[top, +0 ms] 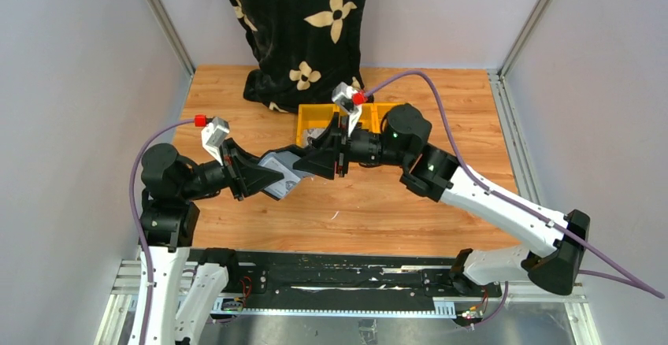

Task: Take the credit cards out of the card holder
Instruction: Open the card holder at the center of the board.

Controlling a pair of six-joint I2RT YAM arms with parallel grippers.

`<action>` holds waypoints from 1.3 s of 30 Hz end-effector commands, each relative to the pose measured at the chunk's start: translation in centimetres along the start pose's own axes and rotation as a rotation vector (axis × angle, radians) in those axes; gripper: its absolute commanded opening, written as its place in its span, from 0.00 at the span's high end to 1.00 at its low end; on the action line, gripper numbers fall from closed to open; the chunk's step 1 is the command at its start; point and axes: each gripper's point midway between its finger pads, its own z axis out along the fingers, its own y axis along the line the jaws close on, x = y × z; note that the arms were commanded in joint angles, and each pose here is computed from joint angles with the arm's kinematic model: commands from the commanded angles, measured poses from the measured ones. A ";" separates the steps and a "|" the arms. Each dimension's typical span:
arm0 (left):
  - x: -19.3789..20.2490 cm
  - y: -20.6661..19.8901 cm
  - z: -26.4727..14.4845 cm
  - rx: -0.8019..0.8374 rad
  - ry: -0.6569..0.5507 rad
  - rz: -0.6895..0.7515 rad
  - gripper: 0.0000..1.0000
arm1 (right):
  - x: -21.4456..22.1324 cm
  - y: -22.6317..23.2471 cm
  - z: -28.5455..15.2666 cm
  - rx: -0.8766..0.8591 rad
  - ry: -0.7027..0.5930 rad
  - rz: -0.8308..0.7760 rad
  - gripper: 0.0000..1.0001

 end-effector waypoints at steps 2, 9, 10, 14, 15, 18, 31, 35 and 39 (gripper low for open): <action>1.9 0.7 -0.7 -0.033 0.127 0.069 1.00 | 2.1 -1.1 -0.3 0.003 0.250 -0.146 0.63; 1.6 0.4 -0.6 -0.006 0.144 0.069 1.00 | 3.0 -1.9 -0.4 0.012 0.361 -0.192 0.61; 1.6 0.3 -0.6 -0.002 0.144 0.071 1.00 | 3.0 -1.9 -0.4 0.014 0.367 -0.195 0.60; 1.4 0.0 -0.7 0.014 0.155 0.073 1.00 | 3.4 -2.3 -0.5 0.019 0.398 -0.204 0.60; 1.4 -0.1 -0.7 0.020 0.157 0.078 1.00 | 3.5 -2.2 -0.5 0.013 0.405 -0.202 0.63; 1.2 -0.5 -0.7 0.047 0.159 0.077 0.92 | 3.7 -2.0 -0.3 -0.010 0.416 -0.187 0.90; 1.9 -3.9 -1.4 0.203 0.162 0.114 0.17 | -2.7 -0.4 -1.1 -0.059 -0.062 -0.015 1.00; 1.6 -3.6 -1.4 0.191 0.160 0.118 0.19 | -2.8 0.2 -1.5 -0.085 -0.120 0.030 1.00; 0.2 -2.2 -0.8 0.100 0.131 0.135 0.27 | -2.2 0.6 -1.8 -0.096 -0.141 0.058 1.00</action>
